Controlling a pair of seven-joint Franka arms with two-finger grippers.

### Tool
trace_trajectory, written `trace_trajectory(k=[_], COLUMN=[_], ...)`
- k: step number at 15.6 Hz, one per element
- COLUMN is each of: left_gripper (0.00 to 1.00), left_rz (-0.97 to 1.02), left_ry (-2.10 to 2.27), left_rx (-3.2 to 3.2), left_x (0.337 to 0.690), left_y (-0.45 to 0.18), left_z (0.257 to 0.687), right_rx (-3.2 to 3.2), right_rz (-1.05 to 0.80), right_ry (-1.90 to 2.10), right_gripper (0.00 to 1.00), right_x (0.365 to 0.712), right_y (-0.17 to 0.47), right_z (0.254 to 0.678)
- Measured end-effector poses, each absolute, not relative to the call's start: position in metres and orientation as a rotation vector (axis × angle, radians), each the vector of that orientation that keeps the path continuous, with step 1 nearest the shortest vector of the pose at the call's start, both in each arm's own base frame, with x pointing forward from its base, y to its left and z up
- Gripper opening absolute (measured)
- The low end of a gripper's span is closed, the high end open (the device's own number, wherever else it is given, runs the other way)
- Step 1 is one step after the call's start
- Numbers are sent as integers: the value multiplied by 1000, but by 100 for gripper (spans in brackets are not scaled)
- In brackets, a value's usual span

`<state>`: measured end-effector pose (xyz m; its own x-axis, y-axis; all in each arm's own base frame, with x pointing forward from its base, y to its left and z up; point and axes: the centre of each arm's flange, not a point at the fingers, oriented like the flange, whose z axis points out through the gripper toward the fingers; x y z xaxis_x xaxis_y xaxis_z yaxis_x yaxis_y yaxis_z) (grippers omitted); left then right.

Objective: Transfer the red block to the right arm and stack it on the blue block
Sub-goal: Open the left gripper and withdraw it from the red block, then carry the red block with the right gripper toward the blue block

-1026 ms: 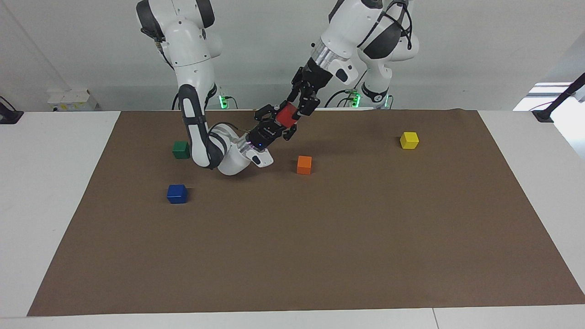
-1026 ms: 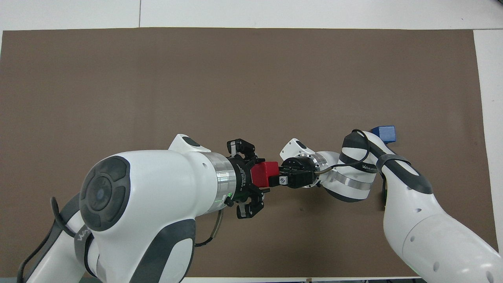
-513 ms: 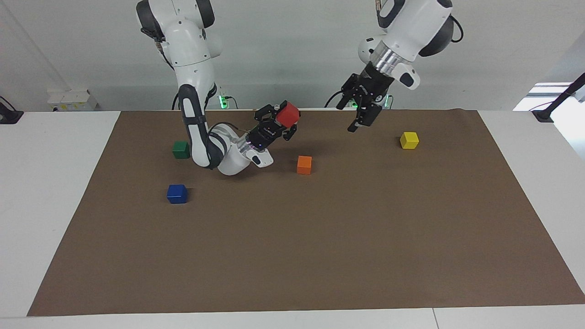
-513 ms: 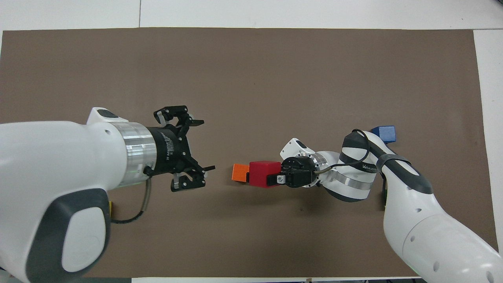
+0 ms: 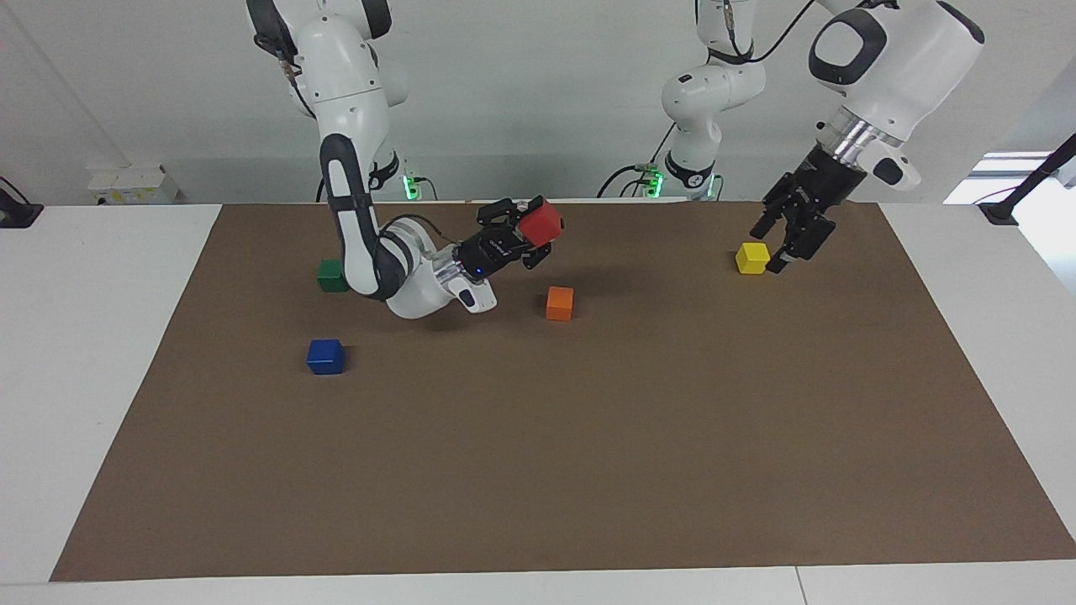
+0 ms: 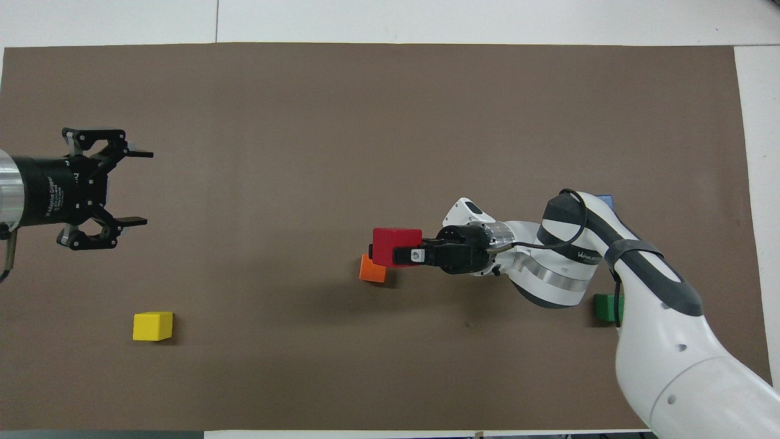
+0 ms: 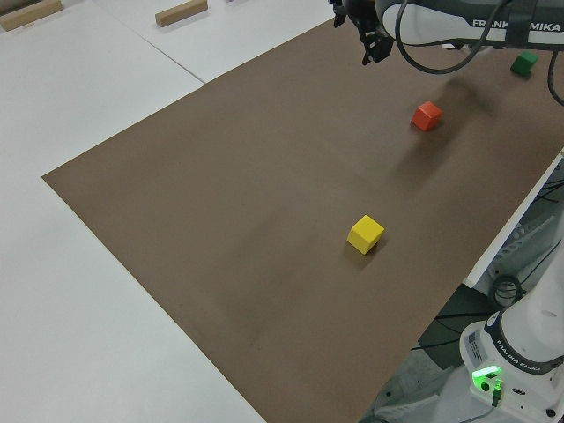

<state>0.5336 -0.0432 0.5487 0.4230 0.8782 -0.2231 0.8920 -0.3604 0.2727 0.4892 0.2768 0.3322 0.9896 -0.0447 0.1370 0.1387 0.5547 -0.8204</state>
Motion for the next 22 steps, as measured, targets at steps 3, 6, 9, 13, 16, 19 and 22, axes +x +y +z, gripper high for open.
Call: trace_trajectory(k=[3,6,9,13,16,19,22], left_gripper=[100,100,100,100,100,100,100], left_rz=[-22,53,159,96,36,-22,-26], left_ry=[1336,1134,921,571,271,35,-36], left_rx=[2595,2793,2952,3105,3203,3239,3256], left_x=[558,593,619,623,618,604,591], left_y=[-29,-10,5,13,14,11,-1], left_z=[509,487,488,493,501,523,540], right_rx=[-1118,-1346,-1570,-1889,-2127,-2424,-2683], right_rz=[-100,-58,-11,63,132,199,212], right_ry=[-101,-104,-126,-197,-240,-227,-144], right_gripper=[56,56,56,56,56,56,56], right_x=[498,505,507,511,518,529,536], right_y=[262,229,193,142,111,95,83], right_z=[362,393,438,451,455,482,488])
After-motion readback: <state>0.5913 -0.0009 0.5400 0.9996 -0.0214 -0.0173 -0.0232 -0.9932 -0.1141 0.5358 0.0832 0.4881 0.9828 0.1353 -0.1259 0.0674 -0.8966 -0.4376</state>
